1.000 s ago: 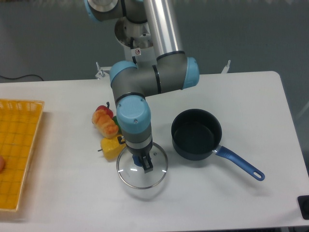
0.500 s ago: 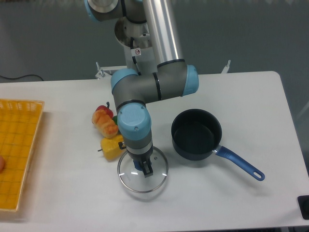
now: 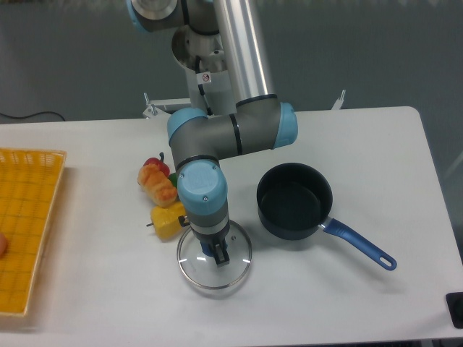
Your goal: Place the lid on the table
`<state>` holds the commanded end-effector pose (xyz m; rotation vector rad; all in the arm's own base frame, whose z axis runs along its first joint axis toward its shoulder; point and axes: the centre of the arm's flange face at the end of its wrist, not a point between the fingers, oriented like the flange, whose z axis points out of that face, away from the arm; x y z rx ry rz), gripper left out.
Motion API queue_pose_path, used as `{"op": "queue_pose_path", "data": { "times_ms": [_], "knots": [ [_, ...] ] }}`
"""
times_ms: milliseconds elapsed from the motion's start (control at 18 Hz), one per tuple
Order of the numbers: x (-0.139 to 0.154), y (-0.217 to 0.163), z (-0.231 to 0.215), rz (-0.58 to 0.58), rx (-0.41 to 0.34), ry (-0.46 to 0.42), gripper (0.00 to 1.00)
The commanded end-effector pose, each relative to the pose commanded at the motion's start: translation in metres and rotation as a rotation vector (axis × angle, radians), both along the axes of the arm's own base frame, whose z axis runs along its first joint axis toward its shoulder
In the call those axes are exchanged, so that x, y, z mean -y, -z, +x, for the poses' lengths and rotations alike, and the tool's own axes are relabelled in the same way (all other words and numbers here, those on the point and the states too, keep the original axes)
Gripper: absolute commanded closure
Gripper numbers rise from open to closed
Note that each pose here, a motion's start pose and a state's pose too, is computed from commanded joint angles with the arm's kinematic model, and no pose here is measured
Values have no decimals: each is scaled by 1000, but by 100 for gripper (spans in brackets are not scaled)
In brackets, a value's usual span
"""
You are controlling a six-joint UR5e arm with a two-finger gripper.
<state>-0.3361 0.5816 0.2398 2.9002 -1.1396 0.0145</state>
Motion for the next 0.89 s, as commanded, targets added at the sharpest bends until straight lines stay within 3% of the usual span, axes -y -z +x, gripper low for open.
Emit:
{"op": "queue_pose_path", "data": {
  "times_ms": [889],
  "knots": [
    [-1,12,4,-33,-8,12,48]
  ]
}}
